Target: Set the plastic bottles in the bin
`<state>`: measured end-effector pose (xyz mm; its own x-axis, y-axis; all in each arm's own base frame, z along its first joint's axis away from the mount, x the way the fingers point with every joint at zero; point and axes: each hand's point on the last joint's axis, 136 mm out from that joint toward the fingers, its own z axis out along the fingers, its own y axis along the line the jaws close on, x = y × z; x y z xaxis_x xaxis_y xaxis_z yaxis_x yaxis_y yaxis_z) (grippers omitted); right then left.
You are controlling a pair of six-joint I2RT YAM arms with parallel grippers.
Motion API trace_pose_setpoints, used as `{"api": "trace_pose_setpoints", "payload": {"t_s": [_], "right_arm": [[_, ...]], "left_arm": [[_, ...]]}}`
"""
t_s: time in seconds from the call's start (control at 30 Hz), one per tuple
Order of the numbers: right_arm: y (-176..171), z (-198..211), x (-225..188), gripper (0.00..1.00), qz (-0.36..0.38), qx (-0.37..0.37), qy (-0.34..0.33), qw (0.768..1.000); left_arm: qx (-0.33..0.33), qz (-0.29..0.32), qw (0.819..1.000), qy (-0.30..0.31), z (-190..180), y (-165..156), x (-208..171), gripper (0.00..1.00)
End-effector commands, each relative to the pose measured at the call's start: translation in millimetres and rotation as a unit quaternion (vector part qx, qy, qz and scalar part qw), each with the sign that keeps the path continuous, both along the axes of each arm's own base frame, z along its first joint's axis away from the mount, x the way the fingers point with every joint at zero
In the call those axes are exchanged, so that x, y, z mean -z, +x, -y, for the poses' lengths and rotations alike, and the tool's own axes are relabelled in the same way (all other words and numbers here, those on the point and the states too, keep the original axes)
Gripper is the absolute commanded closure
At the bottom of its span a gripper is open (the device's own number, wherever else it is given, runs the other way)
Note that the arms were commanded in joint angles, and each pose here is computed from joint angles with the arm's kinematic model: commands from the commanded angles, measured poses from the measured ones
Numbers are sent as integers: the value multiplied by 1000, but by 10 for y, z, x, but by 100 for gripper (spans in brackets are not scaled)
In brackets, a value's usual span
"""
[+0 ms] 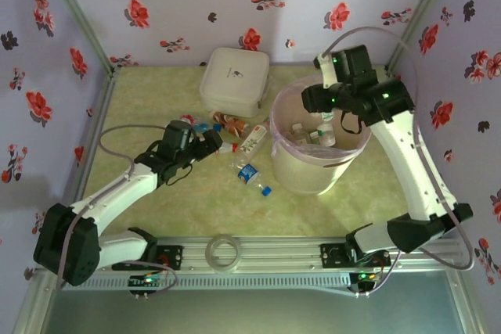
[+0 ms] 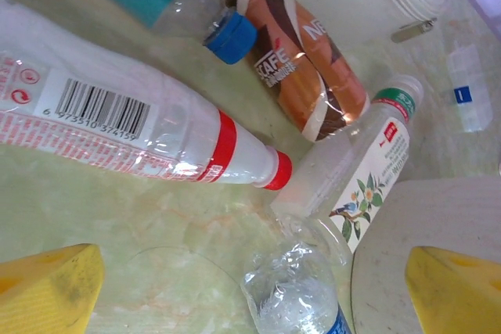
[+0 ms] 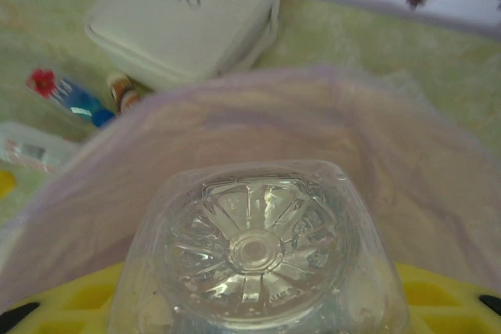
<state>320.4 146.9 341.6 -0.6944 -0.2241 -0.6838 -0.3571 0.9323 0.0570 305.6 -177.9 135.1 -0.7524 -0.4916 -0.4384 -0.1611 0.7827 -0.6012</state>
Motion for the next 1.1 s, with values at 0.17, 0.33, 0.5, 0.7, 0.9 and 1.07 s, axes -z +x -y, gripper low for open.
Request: {"api": "trace_pose_setpoints", "payload": {"t_s": [0.17,0.33,0.5,0.7,0.9,1.07], "right_arm": [[41,-103,659,59,-78,-15,-14,997],[72,-167,1010,57,-98,-8,3,995],[85,-211,1332,57,-118,0,18,993],[85,-217,1511,51,-127,9,36,991],[71,-176,1339,40,-106,11,37,994],[30,-85,1026,32,-75,11,26,997]], "left_arm": [[-40,-12,999,-8,-94,31,14,2],[-63,-11,998,-20,-163,3,27,2],[-73,-11,997,-27,-203,-15,53,3],[-86,-8,995,-43,-220,-14,49,3],[-118,-30,991,-60,-281,-23,179,3],[-147,-52,986,-61,-339,-37,287,3]]}}
